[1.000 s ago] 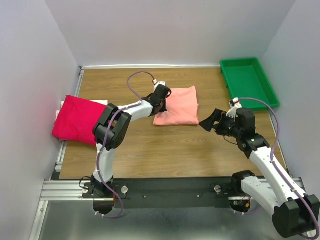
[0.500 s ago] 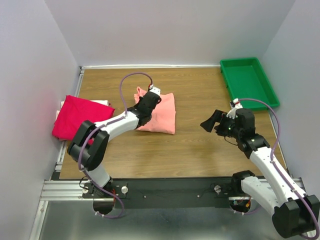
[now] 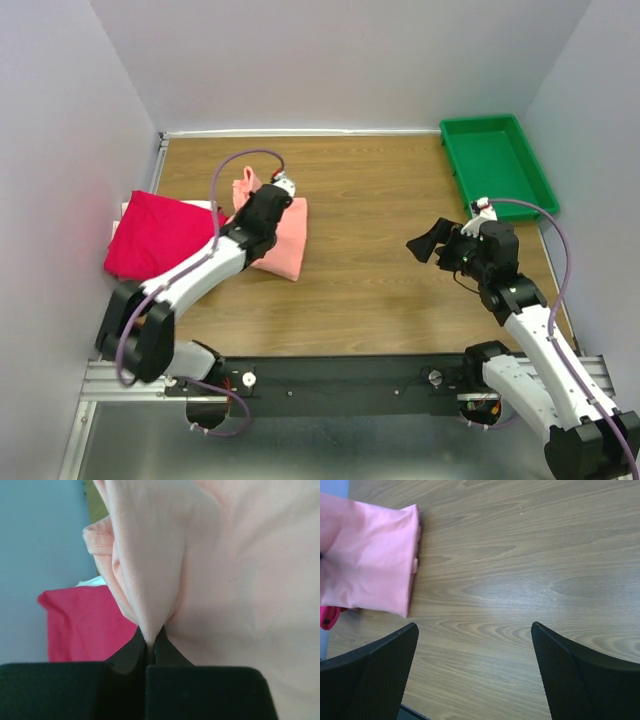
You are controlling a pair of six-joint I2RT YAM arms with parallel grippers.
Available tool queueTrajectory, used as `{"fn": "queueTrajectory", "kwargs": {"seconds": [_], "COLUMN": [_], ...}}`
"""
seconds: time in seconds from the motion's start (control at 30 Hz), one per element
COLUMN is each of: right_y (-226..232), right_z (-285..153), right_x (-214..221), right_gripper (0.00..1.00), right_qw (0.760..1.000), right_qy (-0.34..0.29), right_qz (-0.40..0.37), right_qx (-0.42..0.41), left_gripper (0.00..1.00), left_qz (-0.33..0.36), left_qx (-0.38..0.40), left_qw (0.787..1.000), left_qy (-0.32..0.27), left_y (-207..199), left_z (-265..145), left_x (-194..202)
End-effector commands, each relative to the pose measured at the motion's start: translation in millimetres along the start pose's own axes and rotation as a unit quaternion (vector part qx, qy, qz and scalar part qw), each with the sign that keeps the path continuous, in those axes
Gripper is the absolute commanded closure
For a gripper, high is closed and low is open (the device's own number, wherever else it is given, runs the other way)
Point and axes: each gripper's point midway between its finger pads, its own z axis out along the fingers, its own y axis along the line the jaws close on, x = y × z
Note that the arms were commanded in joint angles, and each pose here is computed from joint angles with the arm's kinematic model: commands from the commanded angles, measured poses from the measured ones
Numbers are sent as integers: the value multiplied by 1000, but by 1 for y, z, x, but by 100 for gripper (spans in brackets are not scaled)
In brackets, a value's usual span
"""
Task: Fold and stack the t-shirts
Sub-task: Neatly place the folded tshirt to the corner
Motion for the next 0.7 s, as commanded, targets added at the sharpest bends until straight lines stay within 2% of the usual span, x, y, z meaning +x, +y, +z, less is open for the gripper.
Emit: {"fn": "queueTrajectory", "kwargs": {"seconds": [0.0, 0.17, 0.23, 0.3, 0.37, 0.53, 0.67], "right_y": [-11, -20, -18, -19, -20, -22, -23], "right_z": [-1, -1, -1, 0, 1, 3, 3], "right_x": [4, 6, 6, 8, 10, 14, 15], "right_gripper": [0, 0, 0, 0, 0, 0, 0], "right_qw": [1000, 999, 999, 999, 999, 998, 998], "right_qy": [-3, -9, -7, -3, 0, 8, 9], "right_qz": [10, 22, 22, 25, 26, 30, 31], "right_qx": [23, 48, 43, 44, 46, 46, 48], "left_gripper": [100, 100, 100, 100, 100, 100, 100], "left_qz": [-3, 65, 56, 19, 5, 46, 46], "left_qx": [-24, -56, -76, -77, -89, -133, -142], "left_qw": [998, 993, 991, 988, 984, 986, 985], "left_qy": [-64, -81, -92, -135, -152, -90, -90], "left_y": [52, 72, 81, 96, 110, 138, 152], "left_z": [-36, -54, -63, -76, -82, -73, -67], "left_x": [-3, 33, 40, 26, 20, 43, 41]}}
